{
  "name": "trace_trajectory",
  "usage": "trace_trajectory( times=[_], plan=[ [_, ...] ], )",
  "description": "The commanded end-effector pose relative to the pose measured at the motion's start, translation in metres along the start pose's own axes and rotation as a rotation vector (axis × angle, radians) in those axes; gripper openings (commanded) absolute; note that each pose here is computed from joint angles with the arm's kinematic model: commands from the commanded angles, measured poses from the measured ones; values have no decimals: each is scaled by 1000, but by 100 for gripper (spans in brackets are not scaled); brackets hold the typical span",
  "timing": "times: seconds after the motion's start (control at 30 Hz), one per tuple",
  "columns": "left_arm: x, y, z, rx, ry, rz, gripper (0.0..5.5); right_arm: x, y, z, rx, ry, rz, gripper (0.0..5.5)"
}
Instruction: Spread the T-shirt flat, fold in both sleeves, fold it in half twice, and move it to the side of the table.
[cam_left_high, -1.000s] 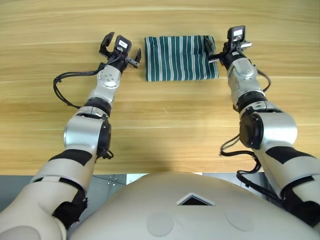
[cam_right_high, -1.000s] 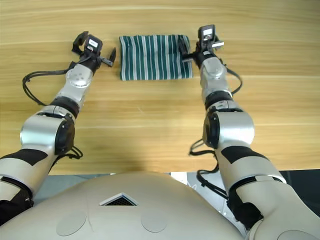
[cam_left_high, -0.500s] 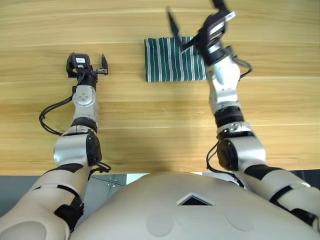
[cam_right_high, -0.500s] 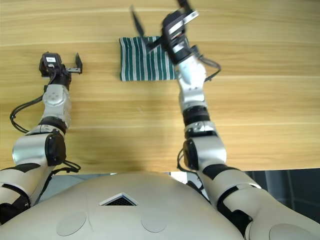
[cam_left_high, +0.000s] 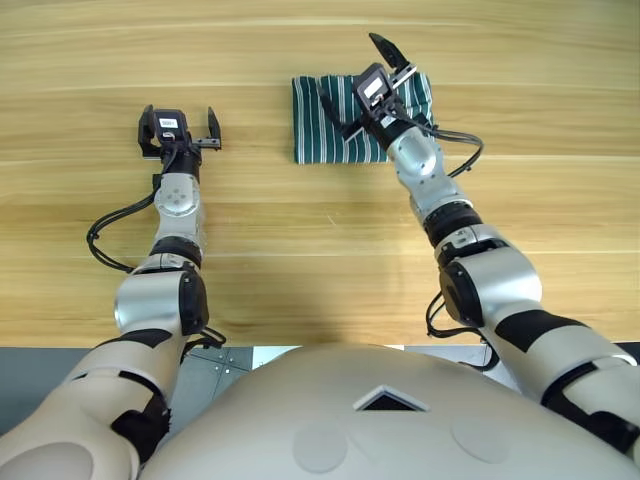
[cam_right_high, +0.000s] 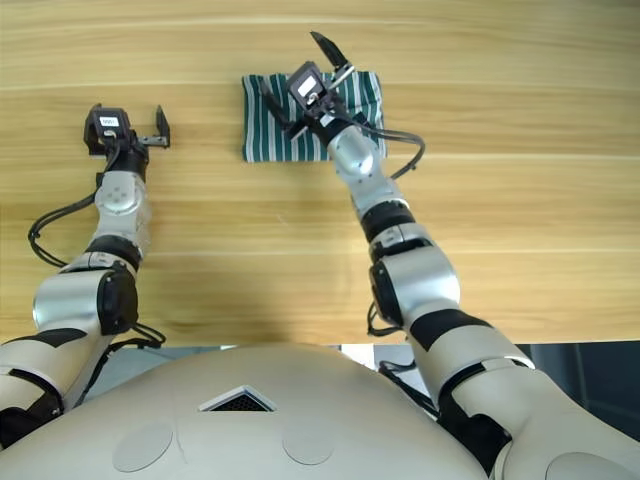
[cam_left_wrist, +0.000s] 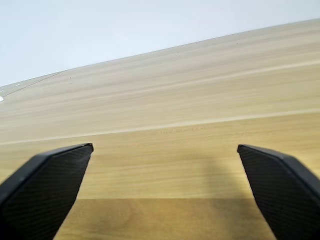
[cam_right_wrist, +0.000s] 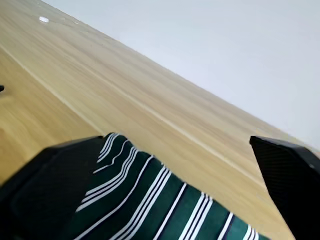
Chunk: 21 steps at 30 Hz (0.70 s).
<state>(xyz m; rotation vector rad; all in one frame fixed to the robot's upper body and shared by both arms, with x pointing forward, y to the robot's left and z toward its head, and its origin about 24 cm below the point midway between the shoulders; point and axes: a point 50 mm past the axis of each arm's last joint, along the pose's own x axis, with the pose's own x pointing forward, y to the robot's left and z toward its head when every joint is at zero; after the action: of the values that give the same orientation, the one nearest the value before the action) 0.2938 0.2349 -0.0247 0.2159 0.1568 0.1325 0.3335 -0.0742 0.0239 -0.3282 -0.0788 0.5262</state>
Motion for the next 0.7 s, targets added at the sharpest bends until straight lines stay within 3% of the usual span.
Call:
trace_trajectory(
  times=[0.03,0.17,0.27,0.47,0.6,0.7],
  plan=[
    [-27,-12,-44,-13,210,-35,536,5,-10,3,63,10,-14,540],
    [-26,-12,-43,-14,210,-34,536,1,-10,-13,81,129,-18,540],
    [-26,-9,-43,-20,206,-26,536,-3,-17,-31,269,294,-92,540],
    [-18,-11,-32,-7,165,-29,536,-26,-51,-59,201,596,-285,540],
    [-14,-11,-28,10,160,-35,536,-48,-73,-74,255,699,-447,540],
    [-15,-4,-29,-2,162,-4,536,-81,-119,-81,280,754,-738,540]
  ],
)
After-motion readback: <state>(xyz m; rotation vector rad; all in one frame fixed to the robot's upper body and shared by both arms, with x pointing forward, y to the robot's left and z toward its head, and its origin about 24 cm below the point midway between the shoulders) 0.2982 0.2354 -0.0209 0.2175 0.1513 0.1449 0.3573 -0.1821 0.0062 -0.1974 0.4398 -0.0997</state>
